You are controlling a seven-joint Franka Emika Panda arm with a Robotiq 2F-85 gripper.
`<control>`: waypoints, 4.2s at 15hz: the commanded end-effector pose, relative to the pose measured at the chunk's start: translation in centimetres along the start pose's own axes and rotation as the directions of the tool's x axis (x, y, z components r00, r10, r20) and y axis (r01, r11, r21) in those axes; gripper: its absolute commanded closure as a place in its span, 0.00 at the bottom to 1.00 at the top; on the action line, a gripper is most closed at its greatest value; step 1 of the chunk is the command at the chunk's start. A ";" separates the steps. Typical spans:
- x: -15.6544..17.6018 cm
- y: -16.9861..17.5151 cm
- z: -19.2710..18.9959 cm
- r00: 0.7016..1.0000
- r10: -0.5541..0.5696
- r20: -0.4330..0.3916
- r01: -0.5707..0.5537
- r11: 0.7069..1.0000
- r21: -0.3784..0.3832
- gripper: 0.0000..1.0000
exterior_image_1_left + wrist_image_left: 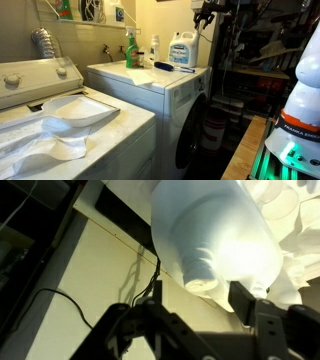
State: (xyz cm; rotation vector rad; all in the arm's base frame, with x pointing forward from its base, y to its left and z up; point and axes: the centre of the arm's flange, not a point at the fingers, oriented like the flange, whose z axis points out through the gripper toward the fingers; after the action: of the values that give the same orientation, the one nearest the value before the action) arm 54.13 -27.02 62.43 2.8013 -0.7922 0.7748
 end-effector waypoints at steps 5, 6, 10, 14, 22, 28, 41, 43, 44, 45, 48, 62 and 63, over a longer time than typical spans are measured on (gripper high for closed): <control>0.6 -0.1 0.7 0.999 0.022 -0.034 -0.022 1.000 -0.014 0.43; 0.6 -0.1 0.7 0.999 0.021 -0.036 -0.021 1.000 -0.013 0.46; 0.7 -0.2 0.8 0.999 0.021 -0.033 -0.021 1.000 -0.011 0.57; 0.8 -0.2 0.7 0.999 0.018 -0.038 -0.019 1.000 -0.015 0.76; 0.8 -0.6 0.9 1.000 0.006 -0.026 -0.006 1.000 -0.013 0.52; 0.7 -0.9 1.1 1.000 -0.002 -0.022 0.002 1.000 -0.016 0.56; 0.6 -1.1 1.4 1.000 -0.011 -0.017 0.010 1.000 -0.024 0.96; 0.6 -1.2 1.3 1.000 -0.012 -0.018 0.011 1.000 -0.025 1.00; 0.6 -1.2 1.1 1.000 -0.012 -0.020 0.012 1.000 -0.025 1.00; 0.6 -1.2 0.8 1.000 -0.013 -0.020 0.013 1.000 -0.027 1.00; 0.8 -0.9 -0.7 0.999 -0.019 -0.046 0.017 0.999 -0.046 1.00; 0.8 -1.5 -5.0 0.997 -0.057 -0.060 0.053 0.997 -0.062 0.67; 0.8 -1.6 -4.6 0.997 -0.055 -0.056 0.052 0.997 -0.064 0.58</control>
State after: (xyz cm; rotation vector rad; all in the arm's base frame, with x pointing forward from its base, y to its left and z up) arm 53.19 -24.75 67.93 2.7141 -0.6974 0.8514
